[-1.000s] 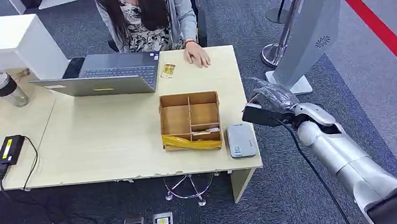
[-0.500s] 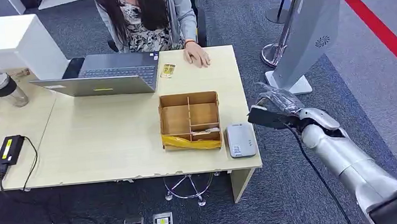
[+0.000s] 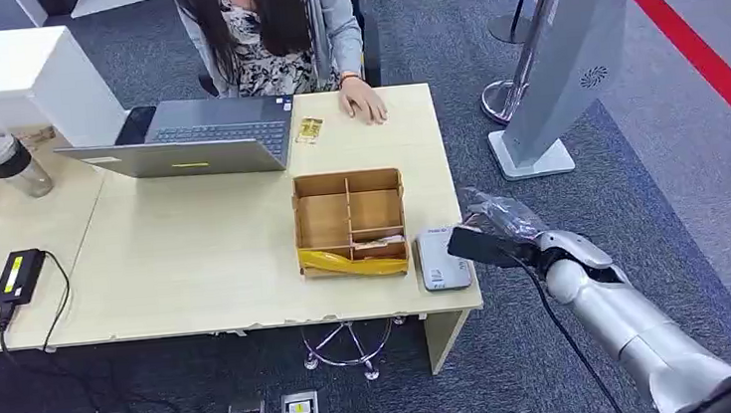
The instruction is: Pass the card to the sensor for recognition and then transmit it.
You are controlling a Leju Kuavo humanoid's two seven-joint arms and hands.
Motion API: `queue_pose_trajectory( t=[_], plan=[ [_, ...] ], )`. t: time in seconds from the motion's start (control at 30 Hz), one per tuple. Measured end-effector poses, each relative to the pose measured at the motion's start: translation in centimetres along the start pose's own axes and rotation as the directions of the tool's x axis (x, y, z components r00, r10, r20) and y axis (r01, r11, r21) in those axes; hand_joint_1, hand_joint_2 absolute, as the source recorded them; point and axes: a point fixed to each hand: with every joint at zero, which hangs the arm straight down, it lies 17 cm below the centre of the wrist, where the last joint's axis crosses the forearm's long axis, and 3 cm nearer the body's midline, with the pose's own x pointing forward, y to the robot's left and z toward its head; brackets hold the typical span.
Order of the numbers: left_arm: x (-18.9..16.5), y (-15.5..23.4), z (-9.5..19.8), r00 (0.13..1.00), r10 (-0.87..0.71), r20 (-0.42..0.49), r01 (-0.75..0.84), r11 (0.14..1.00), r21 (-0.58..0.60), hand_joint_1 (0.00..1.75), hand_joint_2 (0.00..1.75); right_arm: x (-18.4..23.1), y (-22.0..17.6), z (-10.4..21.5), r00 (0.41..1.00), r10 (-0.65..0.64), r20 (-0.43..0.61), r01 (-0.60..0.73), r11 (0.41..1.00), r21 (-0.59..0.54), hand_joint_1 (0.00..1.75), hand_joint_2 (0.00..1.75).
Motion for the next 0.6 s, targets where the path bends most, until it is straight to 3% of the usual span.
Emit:
queue_pose_trajectory(
  t=[0.6],
  plan=[
    [0.0, -0.1, 0.0, 1.000, 0.002, 0.000, -0.002, 1.000, -0.003, 0.00, 0.00, 0.9, 1.9, -0.1, 1.000, -0.021, 0.008, 0.021, 0.999, 0.041, 1.75, 1.75]
  ],
)
